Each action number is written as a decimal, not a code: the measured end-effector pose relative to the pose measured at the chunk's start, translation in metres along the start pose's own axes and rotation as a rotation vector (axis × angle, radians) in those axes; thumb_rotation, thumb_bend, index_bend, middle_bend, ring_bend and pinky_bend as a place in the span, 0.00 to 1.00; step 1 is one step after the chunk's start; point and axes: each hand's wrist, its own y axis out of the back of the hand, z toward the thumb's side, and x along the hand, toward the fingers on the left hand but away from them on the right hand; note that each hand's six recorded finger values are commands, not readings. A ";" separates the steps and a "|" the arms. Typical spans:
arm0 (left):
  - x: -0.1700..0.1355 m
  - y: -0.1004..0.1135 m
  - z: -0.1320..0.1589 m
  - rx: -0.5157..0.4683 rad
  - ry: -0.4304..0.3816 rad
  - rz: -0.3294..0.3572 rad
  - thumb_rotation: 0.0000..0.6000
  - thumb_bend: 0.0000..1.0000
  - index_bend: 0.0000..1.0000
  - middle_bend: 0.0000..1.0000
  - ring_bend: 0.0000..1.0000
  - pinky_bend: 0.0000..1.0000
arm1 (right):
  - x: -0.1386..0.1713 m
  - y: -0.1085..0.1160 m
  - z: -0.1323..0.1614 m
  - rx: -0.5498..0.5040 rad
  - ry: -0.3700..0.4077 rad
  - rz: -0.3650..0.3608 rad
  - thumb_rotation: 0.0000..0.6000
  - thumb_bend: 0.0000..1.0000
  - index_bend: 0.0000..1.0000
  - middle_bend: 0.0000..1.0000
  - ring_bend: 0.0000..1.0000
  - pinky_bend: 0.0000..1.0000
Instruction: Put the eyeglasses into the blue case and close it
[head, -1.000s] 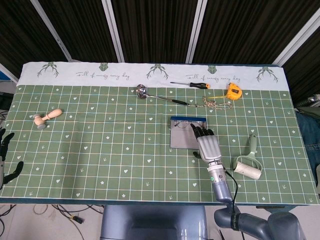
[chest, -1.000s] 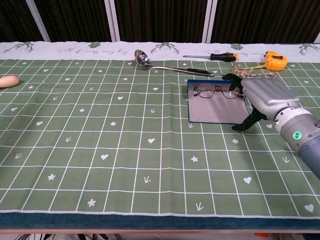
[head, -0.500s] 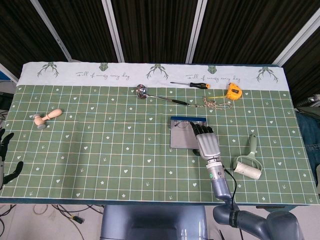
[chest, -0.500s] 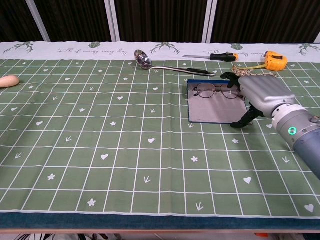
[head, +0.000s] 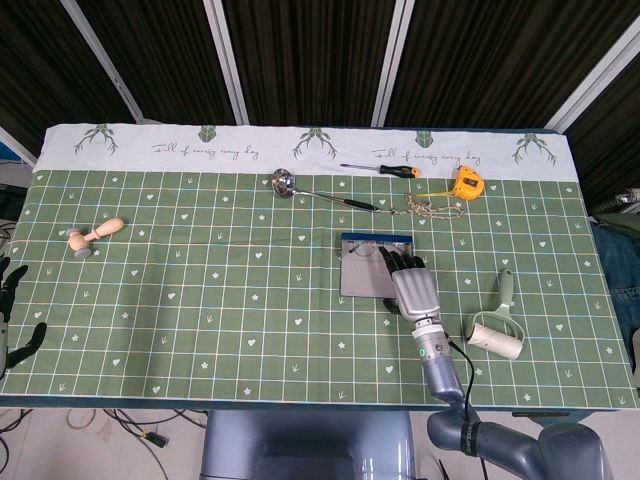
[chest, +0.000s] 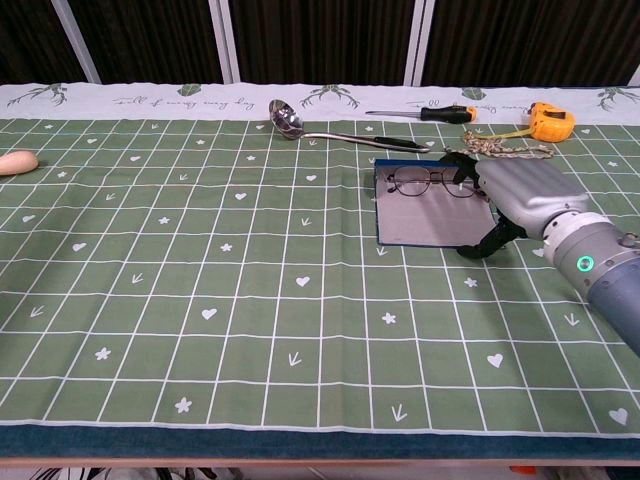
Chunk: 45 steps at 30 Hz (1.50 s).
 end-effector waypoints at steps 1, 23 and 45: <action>0.000 0.000 0.000 0.000 0.000 0.000 1.00 0.31 0.09 0.00 0.00 0.00 | 0.000 0.000 0.000 0.002 0.000 -0.001 1.00 0.11 0.12 0.22 0.24 0.26; 0.000 0.001 0.000 -0.002 -0.001 0.003 1.00 0.31 0.09 0.00 0.00 0.00 | -0.004 -0.001 0.002 0.012 0.007 0.006 1.00 0.28 0.21 0.22 0.24 0.26; 0.000 0.001 0.001 -0.004 -0.002 0.005 1.00 0.31 0.09 0.00 0.00 0.00 | -0.010 0.002 0.002 0.000 -0.009 -0.012 1.00 0.48 0.26 0.23 0.25 0.26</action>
